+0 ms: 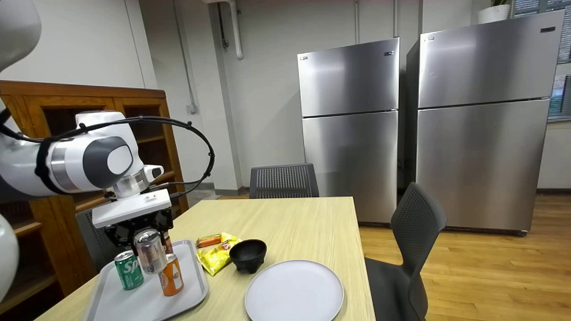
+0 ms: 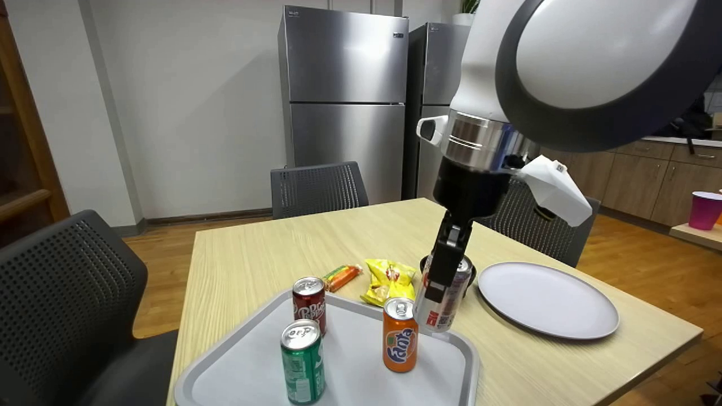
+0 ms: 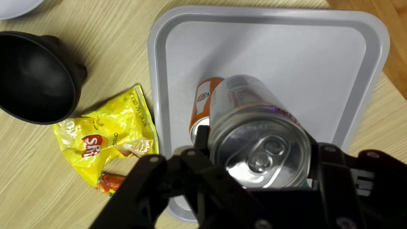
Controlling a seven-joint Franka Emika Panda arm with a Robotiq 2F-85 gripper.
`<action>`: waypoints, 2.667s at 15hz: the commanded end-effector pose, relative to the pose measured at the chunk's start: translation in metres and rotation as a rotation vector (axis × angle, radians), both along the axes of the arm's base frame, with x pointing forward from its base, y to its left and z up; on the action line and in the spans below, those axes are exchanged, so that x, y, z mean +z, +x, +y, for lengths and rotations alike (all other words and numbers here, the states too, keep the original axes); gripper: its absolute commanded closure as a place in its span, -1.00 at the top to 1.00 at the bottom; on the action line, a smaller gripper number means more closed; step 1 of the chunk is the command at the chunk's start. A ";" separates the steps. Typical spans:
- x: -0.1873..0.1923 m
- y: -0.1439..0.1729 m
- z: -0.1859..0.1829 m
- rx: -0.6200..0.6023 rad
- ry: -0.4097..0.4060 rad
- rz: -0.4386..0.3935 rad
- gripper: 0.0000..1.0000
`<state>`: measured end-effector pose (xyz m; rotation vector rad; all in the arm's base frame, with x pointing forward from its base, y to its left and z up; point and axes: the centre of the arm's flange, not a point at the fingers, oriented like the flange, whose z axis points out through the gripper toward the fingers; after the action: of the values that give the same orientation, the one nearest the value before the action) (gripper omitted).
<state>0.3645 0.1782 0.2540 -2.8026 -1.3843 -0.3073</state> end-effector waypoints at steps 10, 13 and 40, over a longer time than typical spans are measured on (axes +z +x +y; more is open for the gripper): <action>0.003 -0.053 0.058 0.226 0.028 0.015 -0.23; -0.010 -0.059 0.072 0.257 0.017 0.027 -0.23; -0.091 -0.041 0.096 0.255 -0.101 0.035 -0.23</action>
<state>0.3173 0.2603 0.1745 -2.6233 -1.7877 -0.1663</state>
